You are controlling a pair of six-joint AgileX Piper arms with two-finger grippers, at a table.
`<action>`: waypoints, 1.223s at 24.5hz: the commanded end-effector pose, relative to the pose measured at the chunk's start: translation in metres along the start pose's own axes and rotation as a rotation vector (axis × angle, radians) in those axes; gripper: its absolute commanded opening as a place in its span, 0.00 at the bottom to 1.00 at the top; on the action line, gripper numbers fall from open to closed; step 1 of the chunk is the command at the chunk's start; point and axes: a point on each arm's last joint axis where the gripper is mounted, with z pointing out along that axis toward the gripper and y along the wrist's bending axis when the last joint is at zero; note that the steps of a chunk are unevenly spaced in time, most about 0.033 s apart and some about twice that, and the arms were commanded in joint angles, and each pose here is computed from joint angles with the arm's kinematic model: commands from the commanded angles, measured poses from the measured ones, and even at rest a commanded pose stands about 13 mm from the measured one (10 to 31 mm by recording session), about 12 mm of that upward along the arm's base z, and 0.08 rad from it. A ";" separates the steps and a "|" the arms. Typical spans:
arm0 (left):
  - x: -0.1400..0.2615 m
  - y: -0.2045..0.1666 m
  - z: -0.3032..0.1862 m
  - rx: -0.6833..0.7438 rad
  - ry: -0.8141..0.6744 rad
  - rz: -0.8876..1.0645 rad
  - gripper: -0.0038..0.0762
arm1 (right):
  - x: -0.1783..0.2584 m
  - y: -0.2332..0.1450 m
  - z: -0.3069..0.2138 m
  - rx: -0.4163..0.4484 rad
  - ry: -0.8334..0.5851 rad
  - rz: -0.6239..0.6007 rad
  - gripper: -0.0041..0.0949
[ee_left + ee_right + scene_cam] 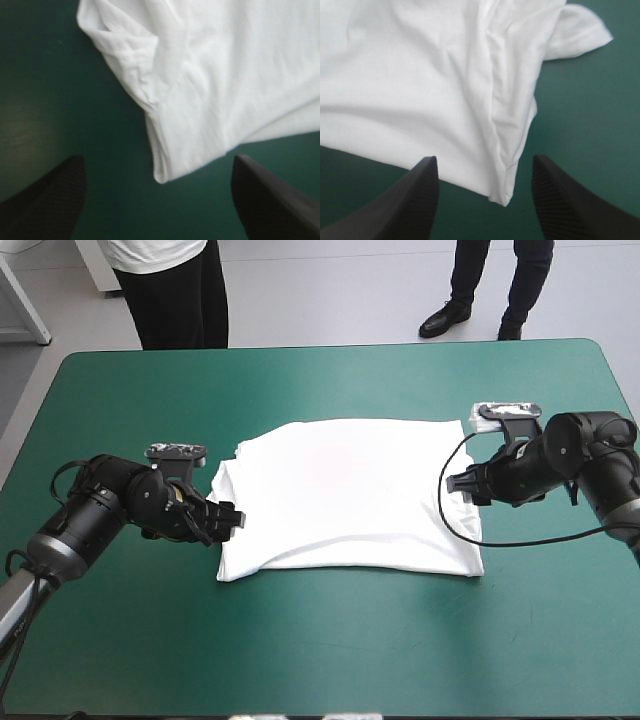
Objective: Fold the cloth
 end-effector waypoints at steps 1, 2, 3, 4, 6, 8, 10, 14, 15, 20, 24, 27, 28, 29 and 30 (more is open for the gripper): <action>-0.015 0.017 -0.023 -0.044 -0.096 -0.052 0.77 | -0.012 -0.001 -0.039 0.053 -0.126 -0.012 0.56; -0.018 0.022 -0.023 -0.052 -0.103 -0.070 0.77 | -0.014 -0.001 -0.043 0.059 -0.140 -0.010 0.56; -0.026 0.035 -0.021 -0.072 -0.108 -0.096 0.77 | -0.017 -0.001 -0.049 0.070 -0.166 -0.005 0.56; -0.029 0.041 -0.019 -0.079 -0.104 -0.105 0.77 | -0.018 -0.001 -0.050 0.075 -0.172 -0.008 0.56; -0.038 0.046 -0.010 -0.085 -0.081 -0.087 0.72 | -0.019 -0.002 -0.050 0.083 -0.182 -0.007 0.55; -0.050 0.046 0.000 -0.086 -0.073 -0.064 0.67 | -0.019 -0.002 -0.047 0.083 -0.175 0.000 0.53; -0.060 0.047 0.013 -0.094 -0.061 -0.060 0.65 | -0.020 -0.003 -0.046 0.083 -0.172 0.001 0.51; -0.066 0.049 0.039 -0.102 0.009 -0.051 0.64 | -0.020 -0.003 -0.046 0.083 -0.172 0.001 0.51; -0.066 0.049 0.044 -0.103 0.025 -0.051 0.64 | -0.020 -0.003 -0.046 0.083 -0.174 0.001 0.51; -0.075 0.046 0.066 -0.053 0.001 -0.079 0.64 | -0.021 -0.003 -0.046 0.083 -0.178 0.001 0.50; -0.080 0.045 0.078 -0.035 -0.006 -0.081 0.64 | -0.021 -0.003 -0.046 0.090 -0.180 -0.002 0.49; -0.080 0.045 0.094 -0.037 0.027 -0.083 0.64 | -0.021 -0.003 -0.046 0.090 -0.182 -0.002 0.48; -0.080 0.045 0.101 -0.039 0.048 -0.083 0.64 | -0.021 -0.003 -0.046 0.090 -0.182 -0.002 0.47; -0.079 0.046 0.106 -0.040 0.063 -0.084 0.64 | -0.021 -0.003 -0.046 0.090 -0.182 -0.002 0.47; -0.079 0.046 0.111 -0.040 0.074 -0.086 0.64 | -0.021 -0.003 -0.046 0.090 -0.182 -0.002 0.47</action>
